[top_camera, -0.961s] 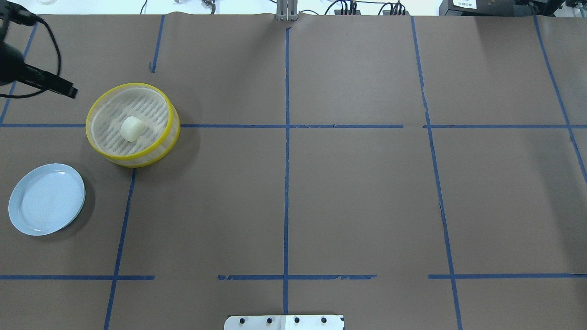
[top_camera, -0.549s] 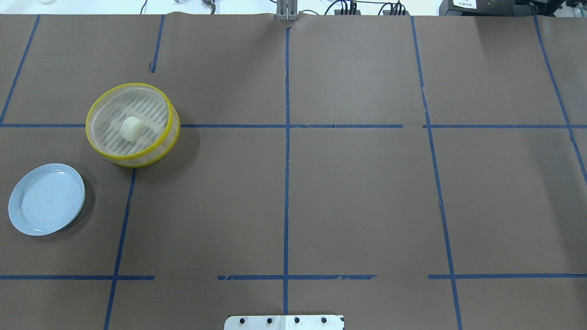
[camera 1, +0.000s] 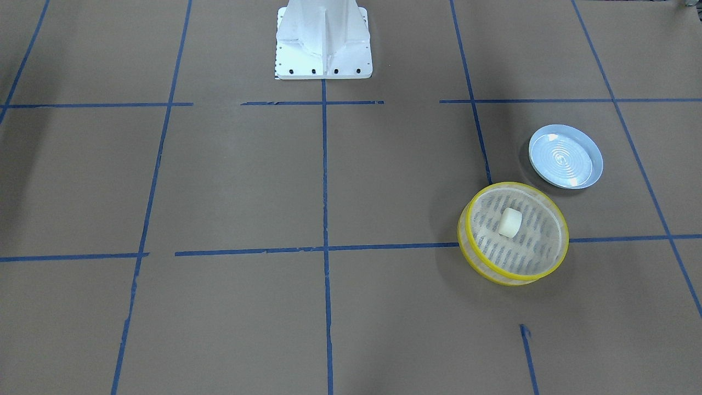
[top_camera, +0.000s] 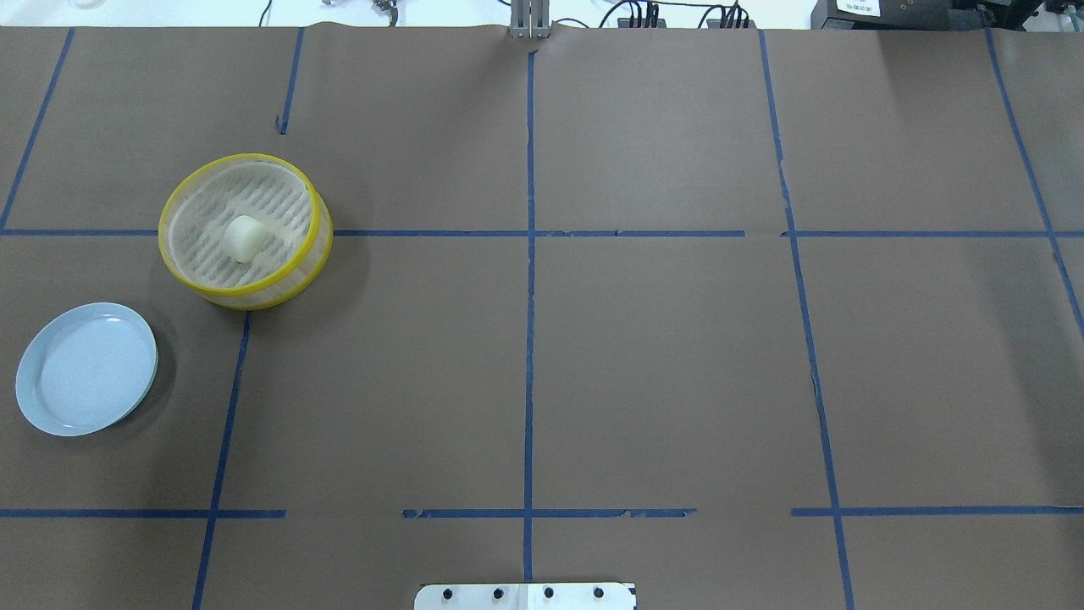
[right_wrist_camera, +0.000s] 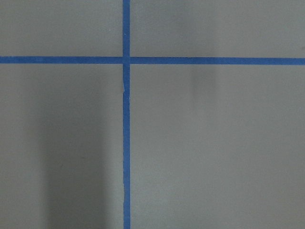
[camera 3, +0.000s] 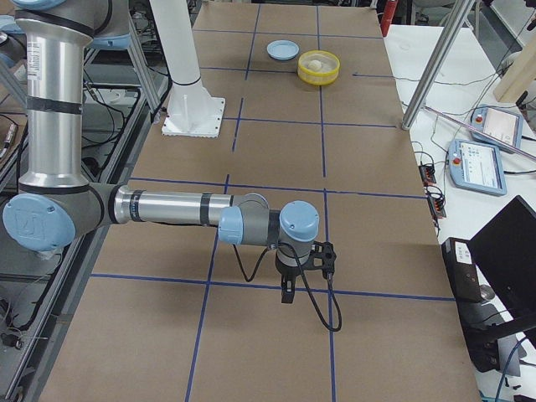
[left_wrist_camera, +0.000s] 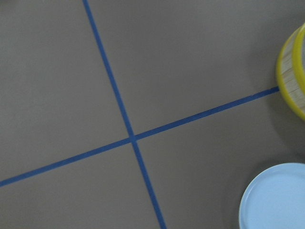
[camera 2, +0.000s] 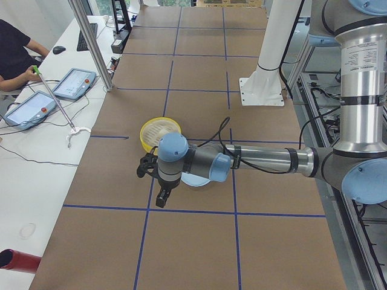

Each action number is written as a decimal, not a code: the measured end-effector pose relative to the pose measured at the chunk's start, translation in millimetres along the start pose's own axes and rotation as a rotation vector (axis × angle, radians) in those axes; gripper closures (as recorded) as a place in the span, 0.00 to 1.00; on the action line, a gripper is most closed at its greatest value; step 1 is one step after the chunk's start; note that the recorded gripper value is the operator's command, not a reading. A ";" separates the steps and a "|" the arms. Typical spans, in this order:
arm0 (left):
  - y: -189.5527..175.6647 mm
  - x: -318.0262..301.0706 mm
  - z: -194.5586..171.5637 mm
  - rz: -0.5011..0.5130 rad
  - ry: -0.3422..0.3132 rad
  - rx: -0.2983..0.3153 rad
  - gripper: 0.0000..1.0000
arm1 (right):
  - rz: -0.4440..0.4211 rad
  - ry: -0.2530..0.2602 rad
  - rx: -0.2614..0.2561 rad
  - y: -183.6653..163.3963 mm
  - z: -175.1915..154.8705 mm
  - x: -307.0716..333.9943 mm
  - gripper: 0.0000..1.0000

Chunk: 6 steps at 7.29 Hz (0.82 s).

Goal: Place bun in steamer

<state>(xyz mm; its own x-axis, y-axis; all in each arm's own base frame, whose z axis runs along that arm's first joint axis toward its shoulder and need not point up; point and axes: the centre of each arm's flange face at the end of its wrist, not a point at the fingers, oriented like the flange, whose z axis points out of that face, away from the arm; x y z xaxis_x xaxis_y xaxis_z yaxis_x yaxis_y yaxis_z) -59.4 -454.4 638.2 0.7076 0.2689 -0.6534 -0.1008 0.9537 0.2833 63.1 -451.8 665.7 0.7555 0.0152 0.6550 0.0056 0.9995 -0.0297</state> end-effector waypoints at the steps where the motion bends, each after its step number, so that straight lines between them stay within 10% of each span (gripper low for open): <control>1: 9.2 -5.6 5.7 -0.019 0.002 -0.020 0.00 | 0.000 0.000 0.000 0.0 0.1 -0.1 0.00; 6: 15.0 -9.7 0.1 -0.092 0.005 -0.081 0.00 | 0.001 0.000 0.000 0.1 -0.2 0.2 0.00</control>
<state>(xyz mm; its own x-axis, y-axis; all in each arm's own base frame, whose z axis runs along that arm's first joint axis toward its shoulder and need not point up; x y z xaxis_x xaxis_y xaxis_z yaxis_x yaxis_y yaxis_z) -67.7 -442.7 648.9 0.7133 0.1798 -0.6774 -0.0915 0.9822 0.1643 63.5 -451.7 665.7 0.7554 0.0158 0.6550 0.0048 0.9995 -0.0297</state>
